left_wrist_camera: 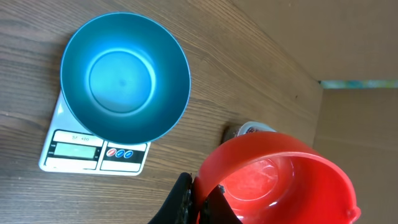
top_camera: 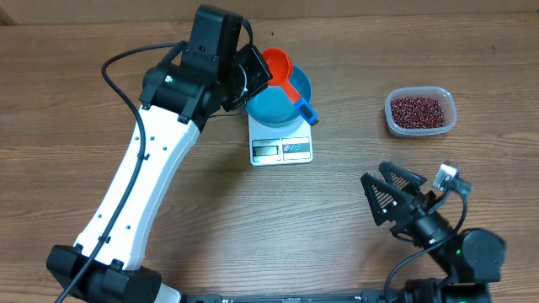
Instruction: Scoop item into bowl and weigh 150g on scale
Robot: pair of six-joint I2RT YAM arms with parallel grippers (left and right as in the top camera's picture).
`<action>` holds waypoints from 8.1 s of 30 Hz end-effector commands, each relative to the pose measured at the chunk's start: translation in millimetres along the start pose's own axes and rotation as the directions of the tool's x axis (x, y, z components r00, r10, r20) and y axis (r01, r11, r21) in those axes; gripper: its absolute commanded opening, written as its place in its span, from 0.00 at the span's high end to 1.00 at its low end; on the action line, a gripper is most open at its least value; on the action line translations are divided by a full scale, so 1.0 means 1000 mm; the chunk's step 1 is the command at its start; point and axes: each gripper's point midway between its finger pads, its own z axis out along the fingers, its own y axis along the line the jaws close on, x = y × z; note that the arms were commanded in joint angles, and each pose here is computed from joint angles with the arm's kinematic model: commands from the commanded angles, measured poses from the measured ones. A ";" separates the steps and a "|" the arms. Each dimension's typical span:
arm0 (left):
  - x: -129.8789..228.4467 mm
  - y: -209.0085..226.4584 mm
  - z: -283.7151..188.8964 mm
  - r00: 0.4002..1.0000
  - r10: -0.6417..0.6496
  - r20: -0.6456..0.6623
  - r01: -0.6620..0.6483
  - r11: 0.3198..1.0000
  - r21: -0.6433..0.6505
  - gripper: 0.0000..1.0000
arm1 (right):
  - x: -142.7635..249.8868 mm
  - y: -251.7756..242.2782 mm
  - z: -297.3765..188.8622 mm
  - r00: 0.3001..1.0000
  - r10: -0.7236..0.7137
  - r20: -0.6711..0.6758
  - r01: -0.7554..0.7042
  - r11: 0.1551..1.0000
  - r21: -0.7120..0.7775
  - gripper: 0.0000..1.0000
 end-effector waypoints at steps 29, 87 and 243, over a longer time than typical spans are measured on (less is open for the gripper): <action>0.024 -0.011 0.004 0.968 -0.245 -0.063 0.245 0.970 -0.003 0.96 | -0.047 0.008 0.134 0.880 0.263 -0.395 -0.362 0.911 -0.200 0.33; 0.039 -0.022 0.002 0.930 -0.328 -0.164 0.336 0.942 0.022 0.96 | -0.042 0.042 0.153 0.930 0.051 -0.365 -0.057 0.998 -0.004 0.71; 0.126 0.152 0.197 0.278 0.931 -0.237 -0.956 0.243 -0.164 0.96 | -0.092 -0.093 0.031 0.921 0.227 -0.317 0.030 0.768 0.639 0.96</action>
